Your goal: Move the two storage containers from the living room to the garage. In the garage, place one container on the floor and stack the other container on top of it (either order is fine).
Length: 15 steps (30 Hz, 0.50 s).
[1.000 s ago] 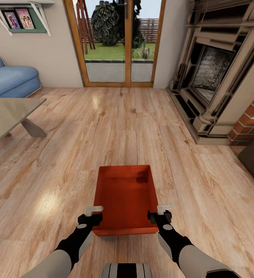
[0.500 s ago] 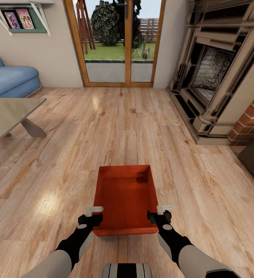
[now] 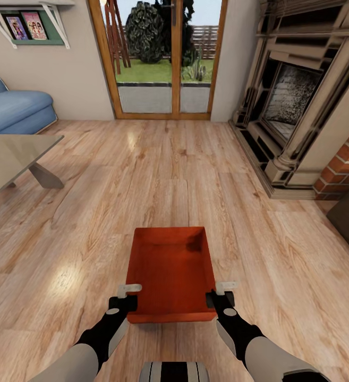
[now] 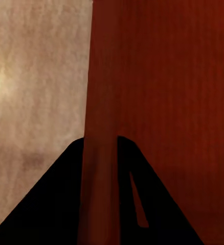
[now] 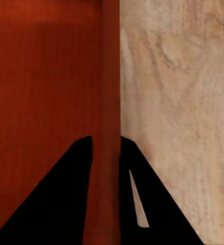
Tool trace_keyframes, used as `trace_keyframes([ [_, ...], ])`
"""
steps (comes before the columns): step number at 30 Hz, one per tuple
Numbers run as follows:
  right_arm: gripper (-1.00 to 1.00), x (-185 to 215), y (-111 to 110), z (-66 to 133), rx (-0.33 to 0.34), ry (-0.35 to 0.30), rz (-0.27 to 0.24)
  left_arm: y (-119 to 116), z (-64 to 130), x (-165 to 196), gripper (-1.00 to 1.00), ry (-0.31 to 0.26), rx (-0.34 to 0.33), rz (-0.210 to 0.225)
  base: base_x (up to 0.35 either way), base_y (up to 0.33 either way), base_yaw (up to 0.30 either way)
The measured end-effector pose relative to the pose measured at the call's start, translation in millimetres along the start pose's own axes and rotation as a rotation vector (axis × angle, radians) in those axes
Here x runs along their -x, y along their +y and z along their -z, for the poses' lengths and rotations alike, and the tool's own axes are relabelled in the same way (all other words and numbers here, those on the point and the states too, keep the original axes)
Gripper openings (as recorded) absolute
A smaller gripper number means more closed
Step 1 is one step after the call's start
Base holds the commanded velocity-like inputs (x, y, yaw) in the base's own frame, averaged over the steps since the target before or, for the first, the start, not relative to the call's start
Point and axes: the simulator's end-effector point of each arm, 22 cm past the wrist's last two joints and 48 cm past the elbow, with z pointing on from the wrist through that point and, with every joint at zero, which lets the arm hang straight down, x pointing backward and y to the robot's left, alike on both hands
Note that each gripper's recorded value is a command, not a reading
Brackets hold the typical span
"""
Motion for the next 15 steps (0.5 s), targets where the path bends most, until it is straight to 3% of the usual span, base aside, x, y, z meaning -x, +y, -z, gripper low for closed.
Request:
trace_keyframes([
  [15, -1.0, 8.6, -1.0, 6.7, 0.003, 0.002, 0.001, 0.6, 7.7, 11.2, -1.0, -0.005, 0.002, 0.02, 0.0, 0.0, 0.0],
])
